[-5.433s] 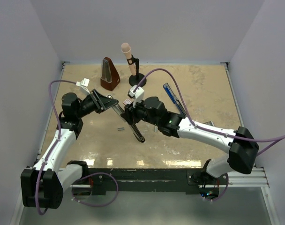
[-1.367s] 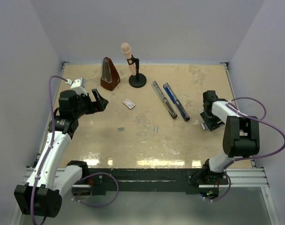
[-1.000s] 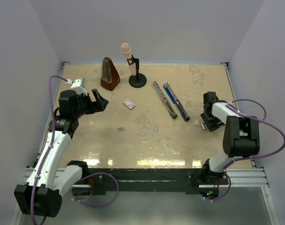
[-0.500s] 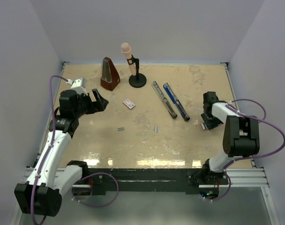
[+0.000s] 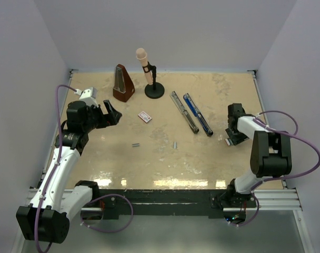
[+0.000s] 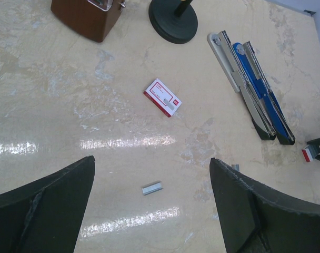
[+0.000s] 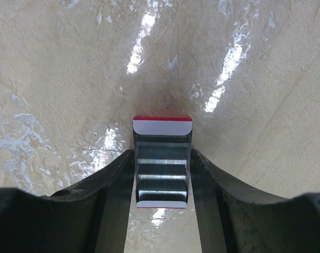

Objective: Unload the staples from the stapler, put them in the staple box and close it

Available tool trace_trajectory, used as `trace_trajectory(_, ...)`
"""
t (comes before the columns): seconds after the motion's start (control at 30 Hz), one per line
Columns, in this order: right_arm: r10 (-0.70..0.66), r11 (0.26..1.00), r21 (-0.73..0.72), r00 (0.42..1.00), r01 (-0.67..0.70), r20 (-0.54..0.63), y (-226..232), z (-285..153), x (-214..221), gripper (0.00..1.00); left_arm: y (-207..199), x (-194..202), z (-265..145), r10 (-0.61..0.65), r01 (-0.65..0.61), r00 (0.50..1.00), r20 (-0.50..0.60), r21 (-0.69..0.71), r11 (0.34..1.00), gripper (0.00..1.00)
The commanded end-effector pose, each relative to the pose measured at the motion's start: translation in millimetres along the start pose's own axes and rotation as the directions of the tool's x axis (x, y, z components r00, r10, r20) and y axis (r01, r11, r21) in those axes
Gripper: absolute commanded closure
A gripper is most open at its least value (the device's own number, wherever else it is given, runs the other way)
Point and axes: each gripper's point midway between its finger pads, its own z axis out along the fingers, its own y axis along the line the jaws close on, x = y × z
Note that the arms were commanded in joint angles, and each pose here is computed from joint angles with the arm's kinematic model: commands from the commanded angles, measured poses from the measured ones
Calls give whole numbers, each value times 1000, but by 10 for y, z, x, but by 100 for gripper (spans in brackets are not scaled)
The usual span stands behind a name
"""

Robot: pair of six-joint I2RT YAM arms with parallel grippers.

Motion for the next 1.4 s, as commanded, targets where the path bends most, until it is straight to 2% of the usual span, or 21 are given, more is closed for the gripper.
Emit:
trace_trajectory(0.0,-45,999,-4,999,45,-8,-55,-38,104,52,-52,-147,-38,2,-3,999,46,17,1000,6)
trace_trajectory(0.3,-223,971,-85,975,222,-4,162,-422,661,53,-47,-156,-48,1,-2,999,52,12,1000,6)
trace_trajectory(0.5,-326,939,-130,944,318,-48,68,-642,1153,53,-16,-180,-85,0,0,998,68,-9,1000,6)
trace_trajectory(0.73,-411,896,-200,911,398,-30,-16,-968,1512,54,-14,-196,-94,-1,1,997,74,-11,1000,6)
trace_trajectory(0.87,-490,830,-293,871,475,25,94,-1223,1731,57,1,-192,-82,-5,6,997,71,-18,1000,6)
trace_trajectory(1.13,-597,686,-389,781,615,183,383,-1669,1946,59,104,-162,-62,-32,37,997,66,-73,997,6)
trace_trajectory(1.27,-641,567,-455,714,687,281,526,-1946,2156,59,187,-136,-29,-49,55,997,52,-116,992,6)
trace_trajectory(1.3,-667,519,-460,678,720,309,555,-1980,2194,58,203,-143,-25,-57,64,997,54,-128,990,6)
trace_trajectory(1.37,-681,445,-510,648,736,342,686,-2093,2341,57,282,-88,3,-76,81,996,35,-167,983,6)
